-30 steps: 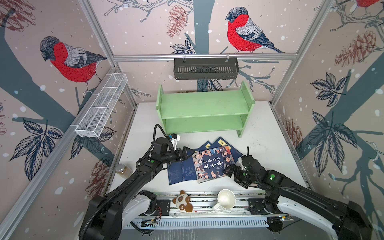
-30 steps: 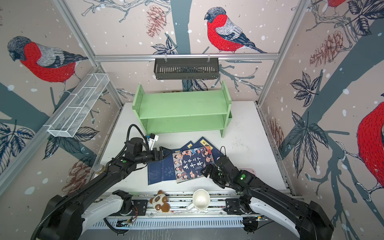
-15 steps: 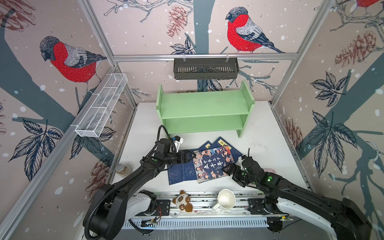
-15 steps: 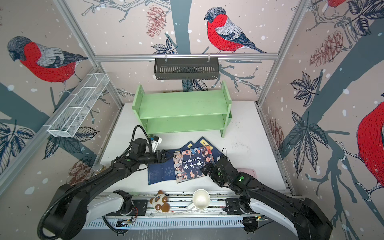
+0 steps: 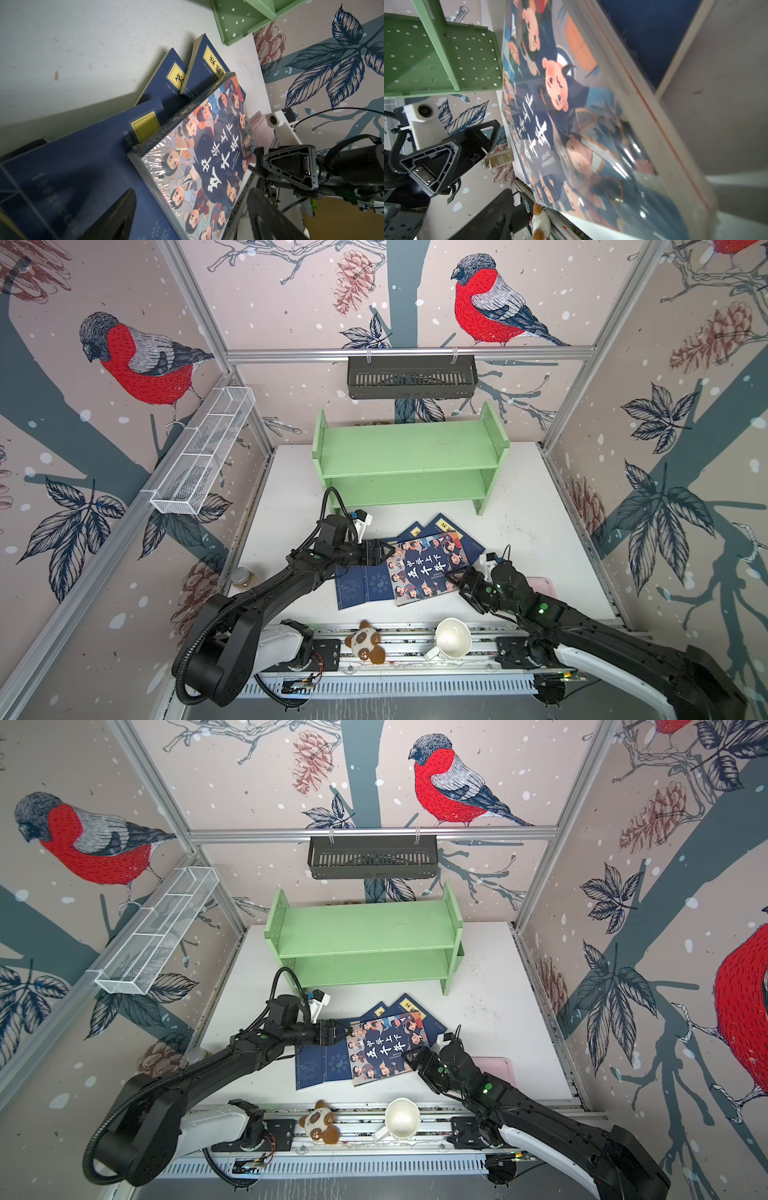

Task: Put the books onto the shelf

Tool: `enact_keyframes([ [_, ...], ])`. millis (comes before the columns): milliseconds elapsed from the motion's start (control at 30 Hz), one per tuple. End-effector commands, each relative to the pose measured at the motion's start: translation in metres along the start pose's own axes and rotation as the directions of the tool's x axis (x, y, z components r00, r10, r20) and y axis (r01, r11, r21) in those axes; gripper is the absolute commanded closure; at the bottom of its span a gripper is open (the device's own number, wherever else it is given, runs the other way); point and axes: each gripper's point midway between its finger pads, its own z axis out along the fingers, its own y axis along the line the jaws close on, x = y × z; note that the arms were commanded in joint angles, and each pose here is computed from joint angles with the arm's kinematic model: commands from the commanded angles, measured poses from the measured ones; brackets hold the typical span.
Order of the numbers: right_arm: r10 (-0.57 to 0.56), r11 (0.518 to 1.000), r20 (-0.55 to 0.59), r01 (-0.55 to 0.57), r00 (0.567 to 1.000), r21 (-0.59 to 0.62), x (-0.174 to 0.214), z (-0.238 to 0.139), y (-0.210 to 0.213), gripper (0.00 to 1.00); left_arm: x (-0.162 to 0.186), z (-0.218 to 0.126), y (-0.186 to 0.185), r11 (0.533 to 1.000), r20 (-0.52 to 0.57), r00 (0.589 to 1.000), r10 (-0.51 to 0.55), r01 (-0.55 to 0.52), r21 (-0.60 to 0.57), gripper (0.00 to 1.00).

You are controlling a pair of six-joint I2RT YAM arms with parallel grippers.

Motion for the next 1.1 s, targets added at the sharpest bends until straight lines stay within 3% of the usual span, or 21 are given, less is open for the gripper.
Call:
enact_keyframes([
  [0, 0.036, 0.999, 0.054, -0.036, 0.998, 0.001, -0.008, -0.005, 0.0, 0.07, -0.014, 0.002, -0.001, 0.994, 0.054, 0.993, 0.104, -0.103, -0.024, 0.17],
  [300, 0.065, 0.998, 0.059, -0.064, 0.996, -0.022, -0.007, -0.006, -0.001, 0.08, -0.027, 0.004, -0.009, 0.976, 0.068, 0.974, 0.215, -0.212, -0.051, 0.17],
  [433, 0.066, 0.998, 0.055, -0.065, 0.996, -0.022, -0.007, -0.003, 0.0, 0.08, -0.022, 0.013, 0.004, 0.974, 0.018, 0.978, 0.209, -0.206, -0.093, 0.18],
  [567, 0.051, 0.999, 0.028, -0.05, 0.998, -0.018, -0.003, 0.001, 0.004, 0.09, -0.021, 0.02, 0.001, 0.976, 0.011, 0.977, 0.212, -0.211, -0.054, 0.25],
  [667, 0.03, 1.0, 0.01, -0.03, 0.999, -0.005, 0.0, 0.004, 0.008, 0.1, -0.027, 0.019, -0.002, 0.974, 0.035, 0.974, 0.223, -0.221, -0.056, 0.25],
  [1067, 0.012, 0.997, 0.011, -0.011, 1.0, -0.074, 0.007, 0.009, 0.023, 0.17, -0.005, 0.032, -0.006, 0.974, -0.032, 0.974, 0.226, -0.226, -0.001, 0.26],
])
